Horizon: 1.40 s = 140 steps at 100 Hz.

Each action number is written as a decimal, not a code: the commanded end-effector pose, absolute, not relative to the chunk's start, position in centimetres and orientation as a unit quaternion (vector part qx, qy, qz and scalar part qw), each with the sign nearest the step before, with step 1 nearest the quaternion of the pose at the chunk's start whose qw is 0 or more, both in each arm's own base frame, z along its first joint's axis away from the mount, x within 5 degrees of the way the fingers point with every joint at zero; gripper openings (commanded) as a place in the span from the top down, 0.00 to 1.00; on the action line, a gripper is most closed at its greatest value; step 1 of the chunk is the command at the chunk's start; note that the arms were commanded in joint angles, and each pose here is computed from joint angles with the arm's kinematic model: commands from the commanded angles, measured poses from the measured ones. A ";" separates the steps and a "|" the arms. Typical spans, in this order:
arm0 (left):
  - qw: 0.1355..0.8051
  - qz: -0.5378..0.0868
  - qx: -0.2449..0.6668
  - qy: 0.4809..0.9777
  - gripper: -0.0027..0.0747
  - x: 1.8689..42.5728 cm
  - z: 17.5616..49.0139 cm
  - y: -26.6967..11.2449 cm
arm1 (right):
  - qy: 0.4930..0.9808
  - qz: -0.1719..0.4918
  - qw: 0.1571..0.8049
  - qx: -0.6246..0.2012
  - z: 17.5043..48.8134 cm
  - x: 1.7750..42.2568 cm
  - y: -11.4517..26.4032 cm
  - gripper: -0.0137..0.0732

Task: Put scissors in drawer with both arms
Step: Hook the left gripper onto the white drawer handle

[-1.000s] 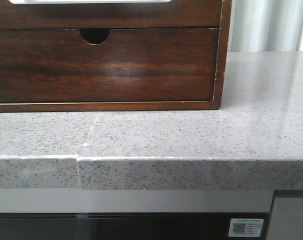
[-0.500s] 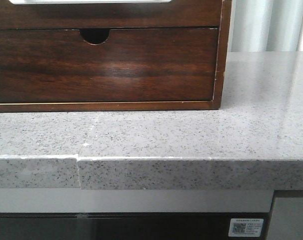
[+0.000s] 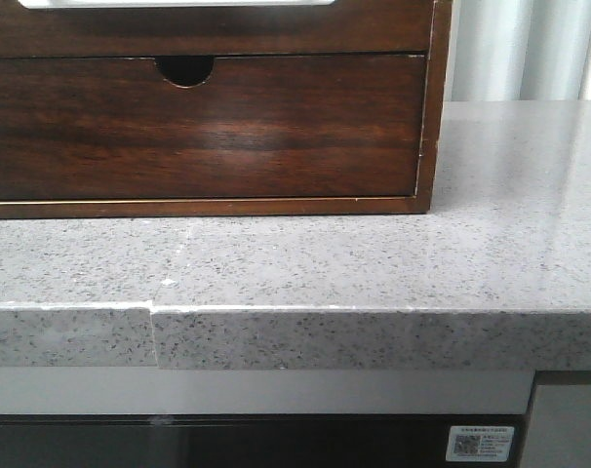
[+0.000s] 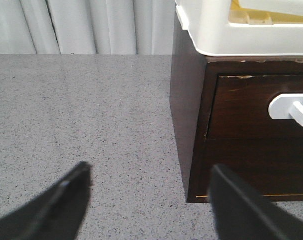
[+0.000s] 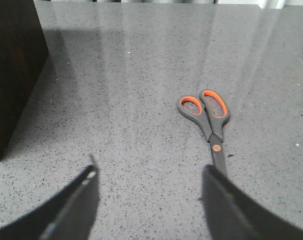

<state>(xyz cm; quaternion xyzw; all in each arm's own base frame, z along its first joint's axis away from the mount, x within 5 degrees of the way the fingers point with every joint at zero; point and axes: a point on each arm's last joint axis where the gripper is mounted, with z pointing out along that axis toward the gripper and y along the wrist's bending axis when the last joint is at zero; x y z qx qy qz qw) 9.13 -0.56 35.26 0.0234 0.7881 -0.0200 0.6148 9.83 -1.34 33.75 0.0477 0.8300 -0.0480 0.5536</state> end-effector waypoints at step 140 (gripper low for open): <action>0.415 -0.561 -0.130 0.704 0.56 19.4 32.6 -6.6 | 0.799 -0.054 0.597 0.045 35.5 10.2 -1.4 0.27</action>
